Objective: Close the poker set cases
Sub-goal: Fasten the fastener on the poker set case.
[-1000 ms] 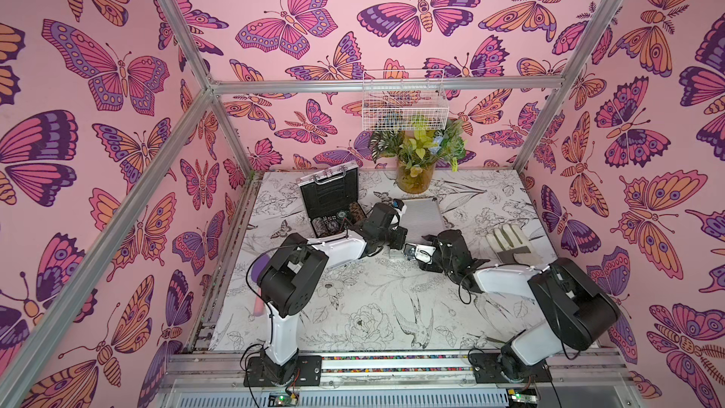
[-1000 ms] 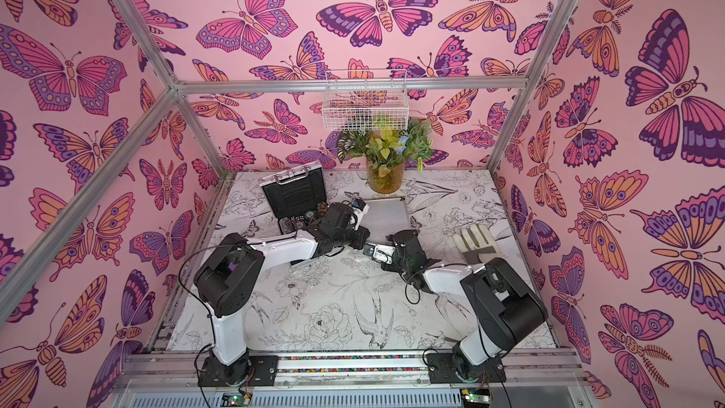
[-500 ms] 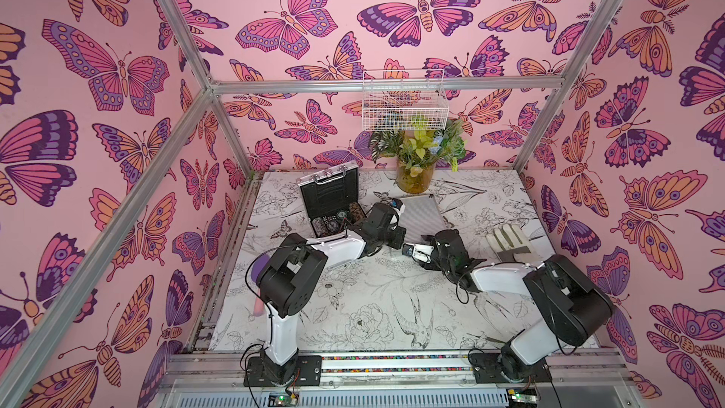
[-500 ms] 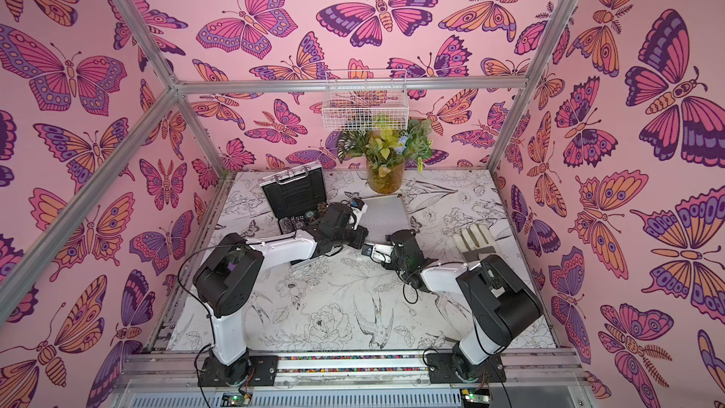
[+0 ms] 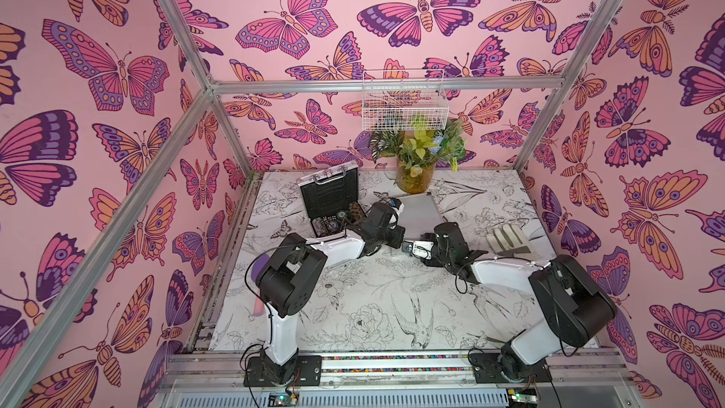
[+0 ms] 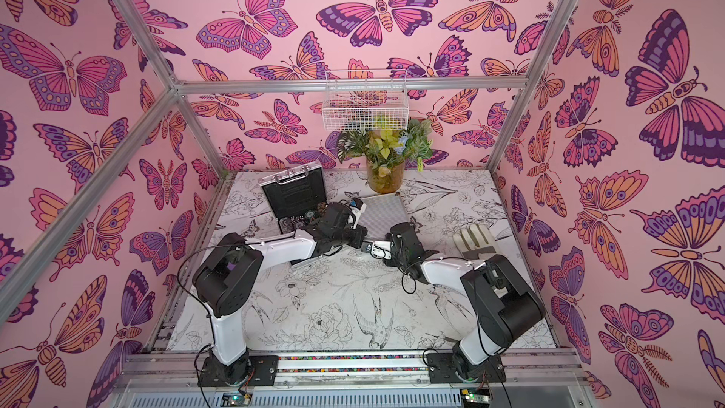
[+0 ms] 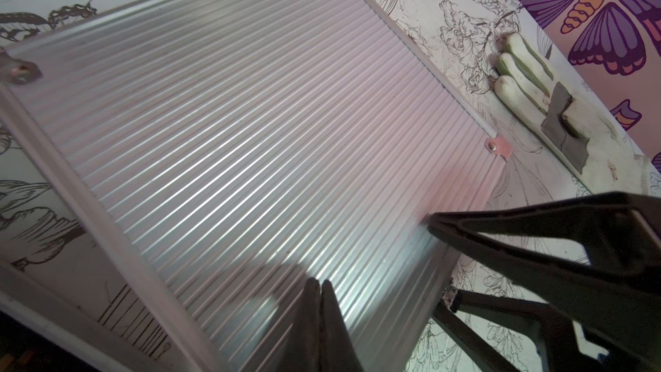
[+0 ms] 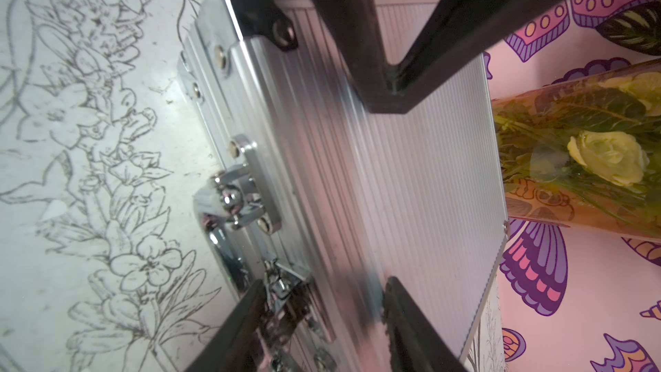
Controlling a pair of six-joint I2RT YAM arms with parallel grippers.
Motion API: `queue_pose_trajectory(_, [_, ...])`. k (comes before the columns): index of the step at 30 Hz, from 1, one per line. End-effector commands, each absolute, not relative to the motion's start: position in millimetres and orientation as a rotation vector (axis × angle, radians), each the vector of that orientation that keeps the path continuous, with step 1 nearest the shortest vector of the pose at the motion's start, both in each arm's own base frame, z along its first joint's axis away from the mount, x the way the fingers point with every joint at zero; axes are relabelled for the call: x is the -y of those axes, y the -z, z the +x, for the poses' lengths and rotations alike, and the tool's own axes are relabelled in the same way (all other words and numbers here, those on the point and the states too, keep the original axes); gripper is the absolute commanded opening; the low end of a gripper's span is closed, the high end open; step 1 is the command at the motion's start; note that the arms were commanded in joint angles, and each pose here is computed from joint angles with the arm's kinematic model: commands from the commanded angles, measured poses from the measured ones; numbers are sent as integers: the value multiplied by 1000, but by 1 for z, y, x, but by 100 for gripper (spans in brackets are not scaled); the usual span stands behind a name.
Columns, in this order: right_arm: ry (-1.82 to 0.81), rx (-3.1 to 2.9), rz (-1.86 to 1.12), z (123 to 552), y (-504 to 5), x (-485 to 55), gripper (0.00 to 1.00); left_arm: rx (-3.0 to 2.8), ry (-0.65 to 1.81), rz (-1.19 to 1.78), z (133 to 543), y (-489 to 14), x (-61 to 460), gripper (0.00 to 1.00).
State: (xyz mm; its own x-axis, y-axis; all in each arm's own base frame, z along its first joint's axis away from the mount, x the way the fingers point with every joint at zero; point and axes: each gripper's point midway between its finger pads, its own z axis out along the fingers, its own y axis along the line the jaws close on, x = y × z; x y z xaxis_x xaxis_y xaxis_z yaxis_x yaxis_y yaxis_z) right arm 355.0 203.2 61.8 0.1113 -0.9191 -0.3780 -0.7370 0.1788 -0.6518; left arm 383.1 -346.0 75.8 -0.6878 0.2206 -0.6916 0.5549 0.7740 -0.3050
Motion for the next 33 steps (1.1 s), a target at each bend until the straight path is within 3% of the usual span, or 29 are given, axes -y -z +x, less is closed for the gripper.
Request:
queue_pose_trajectory(1, [225,-1789,-1717,335,-25,-193,23,-2863,430,689,283,51,280,0])
queue_pose_trajectory(10, [213,-1810,-1791,332,-20,-192,0,-2861,434,678,284,51,277,0])
queue_pose_trajectory(33, [20,-1861,-1890,341,-29,-191,0,-2857,446,670,284,50,276,0])
